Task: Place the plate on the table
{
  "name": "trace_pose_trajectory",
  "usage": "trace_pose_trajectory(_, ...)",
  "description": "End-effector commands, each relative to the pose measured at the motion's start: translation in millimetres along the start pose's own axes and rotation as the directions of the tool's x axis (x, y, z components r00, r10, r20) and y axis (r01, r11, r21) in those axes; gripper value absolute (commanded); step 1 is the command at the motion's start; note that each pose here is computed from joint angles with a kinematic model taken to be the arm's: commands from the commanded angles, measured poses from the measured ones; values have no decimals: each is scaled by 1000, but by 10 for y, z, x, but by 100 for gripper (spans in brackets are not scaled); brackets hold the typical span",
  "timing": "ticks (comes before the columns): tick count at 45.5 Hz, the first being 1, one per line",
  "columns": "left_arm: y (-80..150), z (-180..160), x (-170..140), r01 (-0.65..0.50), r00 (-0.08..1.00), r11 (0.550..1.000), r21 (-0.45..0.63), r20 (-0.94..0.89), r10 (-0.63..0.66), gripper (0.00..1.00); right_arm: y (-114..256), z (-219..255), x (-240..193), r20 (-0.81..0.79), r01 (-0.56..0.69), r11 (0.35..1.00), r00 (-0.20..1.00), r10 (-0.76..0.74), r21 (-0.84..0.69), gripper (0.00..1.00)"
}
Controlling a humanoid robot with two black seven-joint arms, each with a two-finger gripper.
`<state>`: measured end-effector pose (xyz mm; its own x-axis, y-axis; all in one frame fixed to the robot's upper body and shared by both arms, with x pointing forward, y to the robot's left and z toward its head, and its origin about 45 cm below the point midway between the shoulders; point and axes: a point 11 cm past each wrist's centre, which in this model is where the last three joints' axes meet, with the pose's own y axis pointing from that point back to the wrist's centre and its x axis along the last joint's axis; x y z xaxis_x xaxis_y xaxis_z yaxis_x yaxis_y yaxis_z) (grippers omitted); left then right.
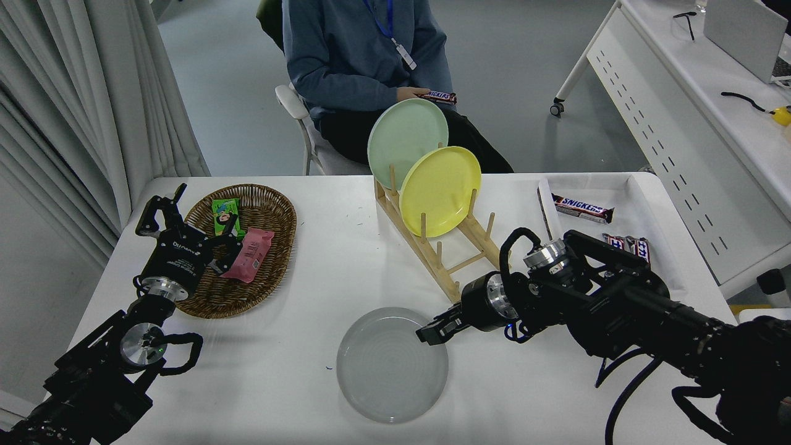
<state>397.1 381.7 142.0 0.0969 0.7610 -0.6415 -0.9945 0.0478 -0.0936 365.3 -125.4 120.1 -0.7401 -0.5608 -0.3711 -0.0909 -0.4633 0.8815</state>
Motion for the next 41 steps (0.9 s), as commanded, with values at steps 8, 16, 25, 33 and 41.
trace_pose_trajectory(8, 0, 0, 0, 0, 1000, 1000, 0, 0, 0, 100, 78, 56, -332, -238, 325, 946, 918, -318, -11, 100)
trace_pose_trajectory(16, -6, 3, -5, 1, 1000, 1000, -1, 0, -1, 100, 224, 14, -477, -472, 490, 871, 763, -441, -22, 100)
trace_pose_trajectory(25, 0, 0, 0, 0, 1000, 1000, 0, 0, 0, 100, 316, -101, -471, -716, 528, 849, 599, -359, 15, 100)
trace_pose_trajectory(33, -6, 3, -5, 1, 1000, 1000, -1, 0, -1, 100, 549, -266, -622, -821, 646, 759, 476, -317, 82, 100)
trace_pose_trajectory(41, 2, -1, 4, -2, 1000, 1000, 0, 1, 2, 100, 799, -357, -776, -842, 721, 686, 429, -327, 101, 100)
